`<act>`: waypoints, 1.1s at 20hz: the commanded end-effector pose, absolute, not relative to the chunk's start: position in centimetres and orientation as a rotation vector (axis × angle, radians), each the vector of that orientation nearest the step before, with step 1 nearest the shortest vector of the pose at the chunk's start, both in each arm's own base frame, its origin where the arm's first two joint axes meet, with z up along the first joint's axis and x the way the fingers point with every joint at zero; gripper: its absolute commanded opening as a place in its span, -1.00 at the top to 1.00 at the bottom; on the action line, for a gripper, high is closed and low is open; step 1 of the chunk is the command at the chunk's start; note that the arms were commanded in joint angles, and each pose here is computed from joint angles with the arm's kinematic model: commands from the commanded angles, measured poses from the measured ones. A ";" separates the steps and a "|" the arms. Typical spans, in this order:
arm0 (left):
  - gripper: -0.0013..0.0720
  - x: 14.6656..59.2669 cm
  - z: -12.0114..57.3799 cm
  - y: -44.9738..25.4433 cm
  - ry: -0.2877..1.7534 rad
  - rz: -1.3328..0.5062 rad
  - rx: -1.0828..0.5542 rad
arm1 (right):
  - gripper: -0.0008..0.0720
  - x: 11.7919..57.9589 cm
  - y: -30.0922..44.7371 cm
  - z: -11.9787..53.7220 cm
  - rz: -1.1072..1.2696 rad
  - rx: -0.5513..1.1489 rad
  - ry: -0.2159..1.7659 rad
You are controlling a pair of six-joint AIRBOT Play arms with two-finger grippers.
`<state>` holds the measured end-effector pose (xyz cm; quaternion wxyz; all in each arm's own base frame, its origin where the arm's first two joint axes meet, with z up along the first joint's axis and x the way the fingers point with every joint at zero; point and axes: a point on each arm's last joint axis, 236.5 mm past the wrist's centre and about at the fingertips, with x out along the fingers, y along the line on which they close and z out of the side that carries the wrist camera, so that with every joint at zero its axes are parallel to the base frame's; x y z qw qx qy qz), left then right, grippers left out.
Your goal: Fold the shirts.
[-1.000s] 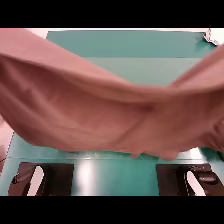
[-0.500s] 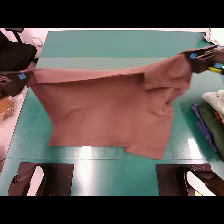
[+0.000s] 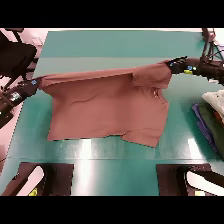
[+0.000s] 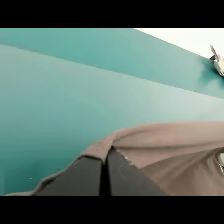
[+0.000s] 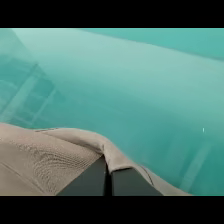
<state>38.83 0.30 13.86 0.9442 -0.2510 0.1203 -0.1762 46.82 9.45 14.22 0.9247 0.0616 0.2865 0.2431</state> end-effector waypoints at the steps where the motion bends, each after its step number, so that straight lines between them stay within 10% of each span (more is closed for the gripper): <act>1: 0.91 41.3 11.2 0.8 0.263 -0.411 -0.575 | 0.93 48.1 9.1 11.2 0.489 0.137 0.636; 10: 0.91 48.0 7.0 -3.4 0.444 -0.498 -0.421 | 0.93 49.2 7.7 7.5 0.459 0.156 0.700; 22: 0.91 44.2 2.1 -4.0 0.700 -0.552 -0.339 | 0.93 44.6 7.2 2.4 0.502 0.248 0.895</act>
